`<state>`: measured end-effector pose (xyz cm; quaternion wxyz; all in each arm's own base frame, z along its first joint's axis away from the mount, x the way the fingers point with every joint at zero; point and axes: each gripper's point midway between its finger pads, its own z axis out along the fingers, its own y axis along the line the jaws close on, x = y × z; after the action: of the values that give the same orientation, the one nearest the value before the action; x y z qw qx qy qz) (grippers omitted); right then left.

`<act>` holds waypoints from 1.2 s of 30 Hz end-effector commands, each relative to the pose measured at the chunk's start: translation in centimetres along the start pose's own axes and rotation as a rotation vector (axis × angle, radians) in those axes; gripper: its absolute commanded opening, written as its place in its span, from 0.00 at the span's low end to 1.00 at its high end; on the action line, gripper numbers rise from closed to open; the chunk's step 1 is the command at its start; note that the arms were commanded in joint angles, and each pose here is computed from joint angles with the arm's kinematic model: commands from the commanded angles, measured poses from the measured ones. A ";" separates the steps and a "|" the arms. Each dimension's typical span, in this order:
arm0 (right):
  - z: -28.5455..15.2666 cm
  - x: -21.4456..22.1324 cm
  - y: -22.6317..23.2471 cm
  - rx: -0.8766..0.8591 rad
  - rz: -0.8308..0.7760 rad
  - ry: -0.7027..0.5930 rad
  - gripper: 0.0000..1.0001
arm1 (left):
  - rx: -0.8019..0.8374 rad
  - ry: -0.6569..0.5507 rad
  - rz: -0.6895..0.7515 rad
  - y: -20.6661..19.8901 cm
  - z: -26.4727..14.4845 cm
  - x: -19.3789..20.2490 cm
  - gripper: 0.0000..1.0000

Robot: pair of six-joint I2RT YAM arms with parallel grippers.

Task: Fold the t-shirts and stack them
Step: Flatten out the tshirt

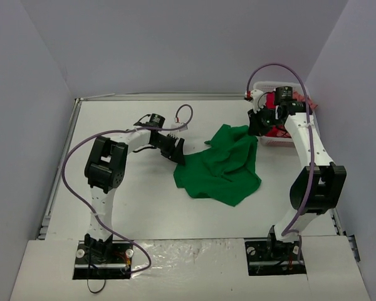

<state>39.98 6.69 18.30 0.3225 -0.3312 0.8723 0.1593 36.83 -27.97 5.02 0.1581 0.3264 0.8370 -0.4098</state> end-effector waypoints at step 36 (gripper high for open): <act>-5.6 5.7 3.4 -0.016 0.031 -0.009 0.00 | -0.468 -0.127 0.192 -5.1 -26.3 3.9 0.02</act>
<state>34.78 3.54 20.51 0.3575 -0.2962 0.8714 0.1583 33.76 -7.90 24.83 0.3695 0.2963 0.8606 -0.1872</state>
